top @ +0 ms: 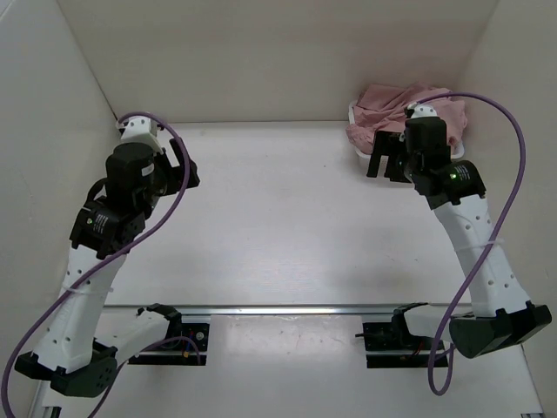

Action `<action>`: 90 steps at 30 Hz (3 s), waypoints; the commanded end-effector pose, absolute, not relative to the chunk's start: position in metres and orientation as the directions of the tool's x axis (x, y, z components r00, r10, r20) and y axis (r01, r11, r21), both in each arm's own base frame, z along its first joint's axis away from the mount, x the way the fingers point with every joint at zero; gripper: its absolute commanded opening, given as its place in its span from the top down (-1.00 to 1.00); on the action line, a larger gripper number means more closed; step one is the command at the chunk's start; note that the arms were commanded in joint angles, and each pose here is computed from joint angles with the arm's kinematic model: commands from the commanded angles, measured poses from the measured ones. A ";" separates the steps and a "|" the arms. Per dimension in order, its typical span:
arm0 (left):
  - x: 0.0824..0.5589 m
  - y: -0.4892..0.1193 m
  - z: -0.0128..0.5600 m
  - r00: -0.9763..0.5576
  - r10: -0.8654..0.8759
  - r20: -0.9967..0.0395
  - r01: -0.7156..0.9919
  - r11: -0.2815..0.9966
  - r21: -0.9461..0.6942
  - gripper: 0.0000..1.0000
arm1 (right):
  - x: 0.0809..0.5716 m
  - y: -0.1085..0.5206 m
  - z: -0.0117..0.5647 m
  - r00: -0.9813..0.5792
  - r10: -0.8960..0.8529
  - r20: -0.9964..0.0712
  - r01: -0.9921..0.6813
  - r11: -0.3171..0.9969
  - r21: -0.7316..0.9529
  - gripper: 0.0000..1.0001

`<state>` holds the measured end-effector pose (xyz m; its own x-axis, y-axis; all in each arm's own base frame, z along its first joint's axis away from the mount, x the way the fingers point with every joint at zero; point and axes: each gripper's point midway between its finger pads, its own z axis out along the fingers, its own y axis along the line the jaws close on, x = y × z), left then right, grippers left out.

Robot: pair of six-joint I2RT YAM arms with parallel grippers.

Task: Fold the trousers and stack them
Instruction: Grab the trousers from the pile, then move the trousers to the center of the board

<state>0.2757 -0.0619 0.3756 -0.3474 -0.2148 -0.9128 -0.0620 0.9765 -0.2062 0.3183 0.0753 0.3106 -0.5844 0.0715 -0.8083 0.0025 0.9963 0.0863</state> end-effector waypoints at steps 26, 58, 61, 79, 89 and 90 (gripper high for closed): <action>0.311 -0.101 0.289 -0.591 -0.152 -0.792 -0.024 0.985 -0.171 -1.00 | 0.463 0.047 0.237 -0.718 0.035 -0.696 0.060 0.998 -0.012 -1.00; 0.310 -0.098 0.284 -0.665 -0.266 -0.698 -0.135 0.962 -0.238 -1.00 | 0.268 0.173 0.651 0.023 0.328 -0.945 -0.808 0.563 0.175 1.00; 0.312 -0.075 0.306 -0.611 -0.325 -0.722 -0.188 0.945 -0.267 -1.00 | 0.237 0.200 0.623 -0.103 0.291 -0.951 -0.859 0.456 0.232 1.00; 0.298 -0.113 0.225 -0.802 -0.313 -0.508 -0.113 0.916 -0.386 -0.76 | 0.210 0.133 0.220 -0.820 0.209 -0.533 -0.107 0.859 0.501 1.00; 0.195 -0.185 0.117 -0.949 -0.115 -0.293 0.007 0.923 -0.385 -1.00 | 0.197 0.190 0.200 -0.885 0.018 -0.465 -0.256 0.815 0.519 -0.75; 0.189 -0.181 0.114 -0.949 -0.126 -0.288 -0.005 0.922 -0.388 -1.00 | 0.193 0.201 0.204 -0.880 -0.022 -0.474 -0.296 0.807 0.511 -0.69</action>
